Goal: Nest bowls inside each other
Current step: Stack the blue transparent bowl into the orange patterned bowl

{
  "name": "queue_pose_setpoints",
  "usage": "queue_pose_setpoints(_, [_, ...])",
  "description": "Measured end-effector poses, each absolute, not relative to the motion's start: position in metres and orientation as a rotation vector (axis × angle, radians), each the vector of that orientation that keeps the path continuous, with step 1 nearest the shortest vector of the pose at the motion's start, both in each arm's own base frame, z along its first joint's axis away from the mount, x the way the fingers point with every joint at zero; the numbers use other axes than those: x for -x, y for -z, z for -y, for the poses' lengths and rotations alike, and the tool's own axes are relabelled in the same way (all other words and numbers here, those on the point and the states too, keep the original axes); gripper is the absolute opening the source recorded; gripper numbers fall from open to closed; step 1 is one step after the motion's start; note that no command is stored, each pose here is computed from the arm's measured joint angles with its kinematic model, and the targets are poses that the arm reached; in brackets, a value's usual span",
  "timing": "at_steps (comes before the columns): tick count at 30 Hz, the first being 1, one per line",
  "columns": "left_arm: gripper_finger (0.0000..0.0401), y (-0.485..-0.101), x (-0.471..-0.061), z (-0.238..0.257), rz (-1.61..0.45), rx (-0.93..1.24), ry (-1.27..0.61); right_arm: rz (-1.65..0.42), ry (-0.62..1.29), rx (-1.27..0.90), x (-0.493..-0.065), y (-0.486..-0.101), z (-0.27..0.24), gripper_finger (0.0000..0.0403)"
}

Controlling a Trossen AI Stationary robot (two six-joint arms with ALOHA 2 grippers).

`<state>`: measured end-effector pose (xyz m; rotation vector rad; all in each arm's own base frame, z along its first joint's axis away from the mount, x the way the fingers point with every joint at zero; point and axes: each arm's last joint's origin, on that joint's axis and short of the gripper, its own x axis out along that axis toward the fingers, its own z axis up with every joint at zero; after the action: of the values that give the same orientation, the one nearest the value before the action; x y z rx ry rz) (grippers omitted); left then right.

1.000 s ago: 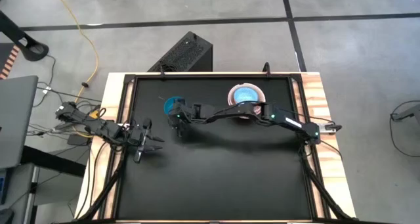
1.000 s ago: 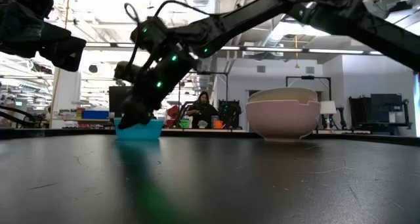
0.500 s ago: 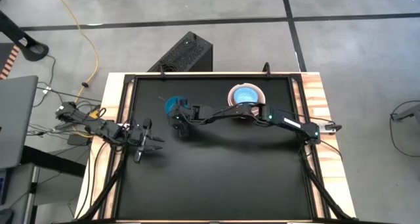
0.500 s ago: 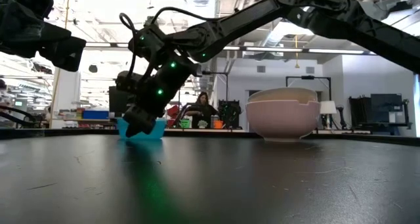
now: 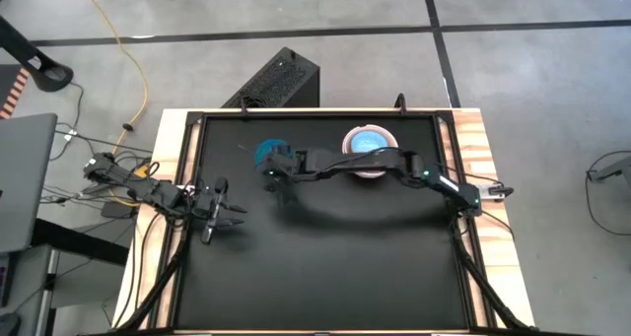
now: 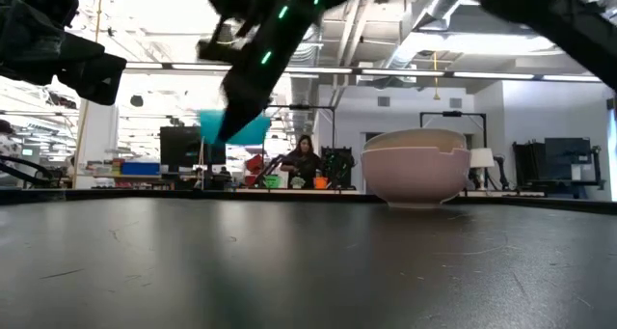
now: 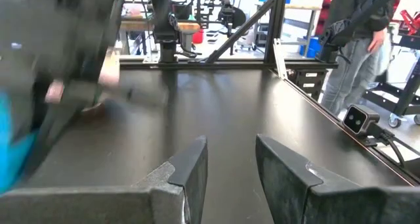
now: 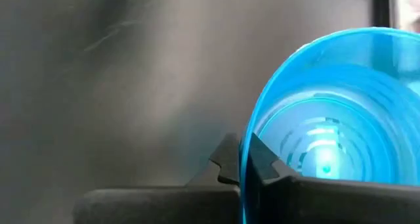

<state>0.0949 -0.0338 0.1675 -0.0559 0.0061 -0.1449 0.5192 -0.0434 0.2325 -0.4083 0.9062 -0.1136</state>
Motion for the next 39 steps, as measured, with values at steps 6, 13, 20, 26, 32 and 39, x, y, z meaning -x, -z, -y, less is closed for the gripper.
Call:
queue_pose_setpoints(6, [0.0118,-0.168,-0.095,0.034,-0.006,0.056,0.145,-1.081,0.109,0.289,-0.460,-0.297,0.054,0.0006])
queue_pose_setpoints(13, [0.0118,-0.167,-0.095,0.034,-0.006,0.056,0.145,-1.162,0.249,0.123,-0.386,-0.362,0.081,0.0005])
queue_pose_setpoints(20, [0.0118,-0.167,-0.095,0.034,-0.006,0.056,0.145,-1.109,0.388,-0.022,-0.323,-0.363,0.094,0.0004])
queue_pose_setpoints(26, [0.0118,-0.167,-0.095,0.034,-0.006,0.056,0.145,-1.029,0.416,-0.089,-0.290,-0.315,0.097,0.0004])
queue_pose_setpoints(32, [0.0118,-0.167,-0.095,0.034,-0.006,0.056,0.145,-1.064,0.389,-0.139,-0.272,-0.277,0.097,0.0004])
queue_pose_setpoints(39, [0.0118,-0.167,-0.095,0.034,-0.006,0.056,0.145,-1.045,0.383,-0.169,-0.269,-0.258,0.107,0.0004])
